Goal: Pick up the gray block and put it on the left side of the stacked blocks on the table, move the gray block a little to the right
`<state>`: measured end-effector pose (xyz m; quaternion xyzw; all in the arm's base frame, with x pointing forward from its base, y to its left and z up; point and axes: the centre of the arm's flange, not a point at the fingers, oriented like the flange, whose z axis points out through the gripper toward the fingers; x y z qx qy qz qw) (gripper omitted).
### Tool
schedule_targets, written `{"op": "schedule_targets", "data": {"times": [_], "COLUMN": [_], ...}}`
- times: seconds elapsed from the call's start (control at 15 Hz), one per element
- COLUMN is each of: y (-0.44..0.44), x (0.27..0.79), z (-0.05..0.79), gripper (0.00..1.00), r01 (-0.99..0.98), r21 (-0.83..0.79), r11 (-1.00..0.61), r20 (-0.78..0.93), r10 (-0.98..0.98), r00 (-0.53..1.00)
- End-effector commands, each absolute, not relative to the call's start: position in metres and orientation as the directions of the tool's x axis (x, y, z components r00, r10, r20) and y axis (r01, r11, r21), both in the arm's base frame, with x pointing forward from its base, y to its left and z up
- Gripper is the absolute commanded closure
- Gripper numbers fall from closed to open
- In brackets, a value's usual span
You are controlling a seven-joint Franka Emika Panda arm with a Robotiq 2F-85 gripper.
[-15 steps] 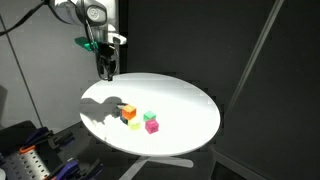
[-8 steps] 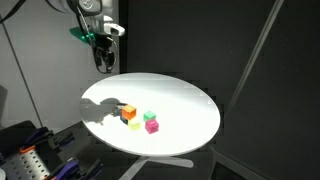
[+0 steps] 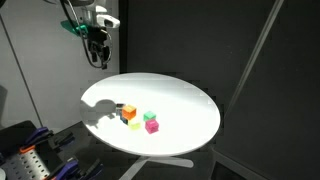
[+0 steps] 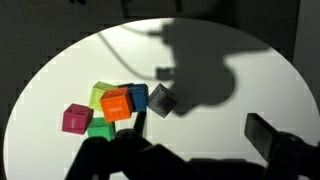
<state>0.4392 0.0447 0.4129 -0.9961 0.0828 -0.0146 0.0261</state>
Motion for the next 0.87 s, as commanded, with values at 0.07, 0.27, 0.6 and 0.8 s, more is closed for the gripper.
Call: {"op": "schedule_targets", "data": {"times": [0.07,0.27,0.6,0.8], "y": [0.045,0.046,0.046,0.046], "x": [0.434,0.434,0.434,0.434], "z": [0.415,0.414,0.413,0.413], "gripper": [0.00,0.00,0.00,0.00], "r01": [-0.158,-0.155,-0.155,-0.155], "r21": [-0.042,-0.038,-0.037,-0.037], "r11": [-0.987,-0.987,-0.987,-0.987], "r20": [0.013,0.008,0.005,0.005], "r10": [-0.159,-0.156,-0.156,-0.156], "r00": [0.987,0.988,0.988,0.988]}}
